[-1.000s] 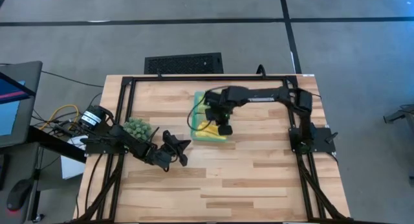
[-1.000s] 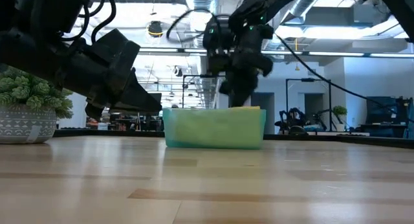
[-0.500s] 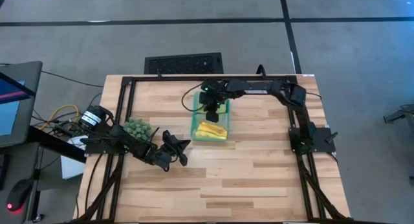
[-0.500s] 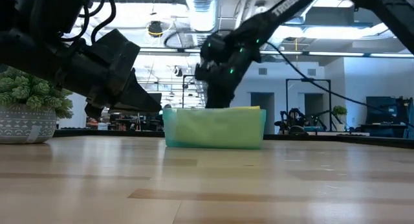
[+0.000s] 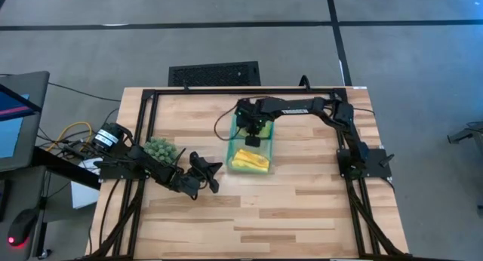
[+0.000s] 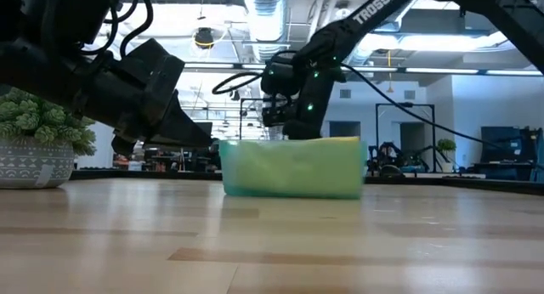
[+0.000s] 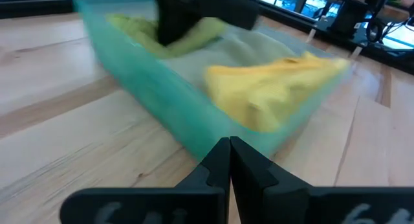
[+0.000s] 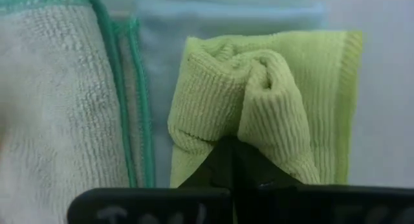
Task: Fold microfiber towels
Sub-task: Adjust the microfiber clothes in the green bin
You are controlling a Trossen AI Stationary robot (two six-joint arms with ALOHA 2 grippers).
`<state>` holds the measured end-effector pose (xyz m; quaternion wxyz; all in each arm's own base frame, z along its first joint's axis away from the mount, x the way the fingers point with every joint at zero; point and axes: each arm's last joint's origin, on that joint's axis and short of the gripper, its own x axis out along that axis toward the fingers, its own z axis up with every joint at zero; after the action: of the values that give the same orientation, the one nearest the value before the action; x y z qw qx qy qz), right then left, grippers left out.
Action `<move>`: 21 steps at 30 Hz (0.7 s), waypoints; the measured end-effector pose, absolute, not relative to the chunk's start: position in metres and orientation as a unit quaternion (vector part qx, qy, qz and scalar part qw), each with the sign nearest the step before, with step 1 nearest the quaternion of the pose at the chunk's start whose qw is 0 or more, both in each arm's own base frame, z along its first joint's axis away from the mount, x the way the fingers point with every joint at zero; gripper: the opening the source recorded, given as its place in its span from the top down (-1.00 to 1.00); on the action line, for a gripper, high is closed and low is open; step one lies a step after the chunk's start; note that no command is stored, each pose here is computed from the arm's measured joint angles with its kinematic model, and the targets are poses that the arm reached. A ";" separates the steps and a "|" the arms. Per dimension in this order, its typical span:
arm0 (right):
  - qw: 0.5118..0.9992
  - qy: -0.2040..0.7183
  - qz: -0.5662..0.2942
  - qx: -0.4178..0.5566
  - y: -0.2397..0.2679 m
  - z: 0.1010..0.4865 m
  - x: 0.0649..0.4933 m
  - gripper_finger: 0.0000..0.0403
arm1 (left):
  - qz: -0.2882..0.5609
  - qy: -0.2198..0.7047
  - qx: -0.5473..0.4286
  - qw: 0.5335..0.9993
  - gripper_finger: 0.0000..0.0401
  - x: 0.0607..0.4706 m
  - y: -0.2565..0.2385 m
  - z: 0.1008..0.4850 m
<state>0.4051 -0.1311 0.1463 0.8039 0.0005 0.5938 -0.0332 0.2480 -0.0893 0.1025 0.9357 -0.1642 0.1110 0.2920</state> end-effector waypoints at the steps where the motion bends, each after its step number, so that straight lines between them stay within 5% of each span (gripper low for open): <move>1: 0.798 0.602 -0.022 0.002 -0.125 0.147 0.404 0.92 | 0.292 0.111 -0.164 0.936 1.00 0.248 -0.089 0.103; 7: 0.809 0.574 0.115 0.056 -0.083 0.150 0.412 0.90 | 0.292 0.111 -0.165 0.935 1.00 0.248 -0.089 0.102; 21: 0.855 0.506 0.109 0.036 -0.074 0.198 0.410 0.87 | 0.291 0.111 -0.166 0.936 1.00 0.248 -0.089 0.102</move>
<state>0.4101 -0.0740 0.1984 0.8550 0.0362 0.5057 0.1093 0.2480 -0.0894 0.1025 0.9356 -0.1657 0.1111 0.2914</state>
